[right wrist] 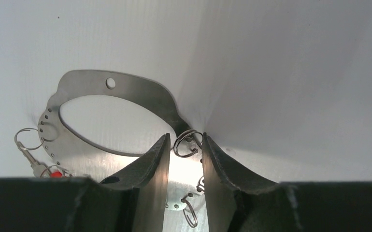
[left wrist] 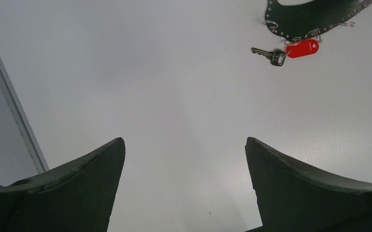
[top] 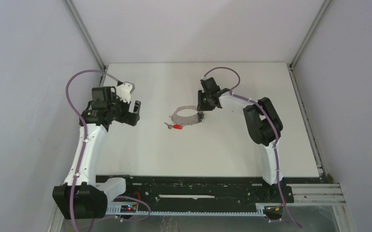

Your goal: Put the keys on the keyring

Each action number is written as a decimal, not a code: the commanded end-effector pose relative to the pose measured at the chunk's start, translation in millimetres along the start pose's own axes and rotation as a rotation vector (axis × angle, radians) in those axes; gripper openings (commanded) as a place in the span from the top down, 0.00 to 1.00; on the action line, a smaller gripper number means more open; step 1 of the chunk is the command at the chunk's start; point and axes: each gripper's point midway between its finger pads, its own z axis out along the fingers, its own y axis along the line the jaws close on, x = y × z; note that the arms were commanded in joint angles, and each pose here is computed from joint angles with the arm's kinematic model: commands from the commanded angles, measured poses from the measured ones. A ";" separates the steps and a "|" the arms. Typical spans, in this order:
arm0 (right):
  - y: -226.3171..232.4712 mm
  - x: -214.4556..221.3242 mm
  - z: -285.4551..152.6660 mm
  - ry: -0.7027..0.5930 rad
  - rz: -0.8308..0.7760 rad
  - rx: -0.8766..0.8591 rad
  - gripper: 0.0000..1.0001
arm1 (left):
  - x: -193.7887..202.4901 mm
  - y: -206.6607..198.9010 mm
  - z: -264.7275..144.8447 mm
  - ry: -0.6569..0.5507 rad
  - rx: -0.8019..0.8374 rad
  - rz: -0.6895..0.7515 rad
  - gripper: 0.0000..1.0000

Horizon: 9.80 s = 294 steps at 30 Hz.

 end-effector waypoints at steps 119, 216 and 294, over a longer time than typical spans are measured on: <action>281.9 45.2 -402.5 -0.723 -0.579 -0.603 1.00 | -45.6 -216.1 -137.2 -0.367 0.848 0.111 0.30; 265.9 134.1 -417.5 -0.193 -0.923 -1.086 1.00 | -44.0 -224.3 -228.6 -0.692 0.943 0.625 0.41; 258.2 149.8 -416.3 0.055 -0.894 -1.124 1.00 | -9.1 -200.0 -213.2 -0.695 0.733 1.168 0.65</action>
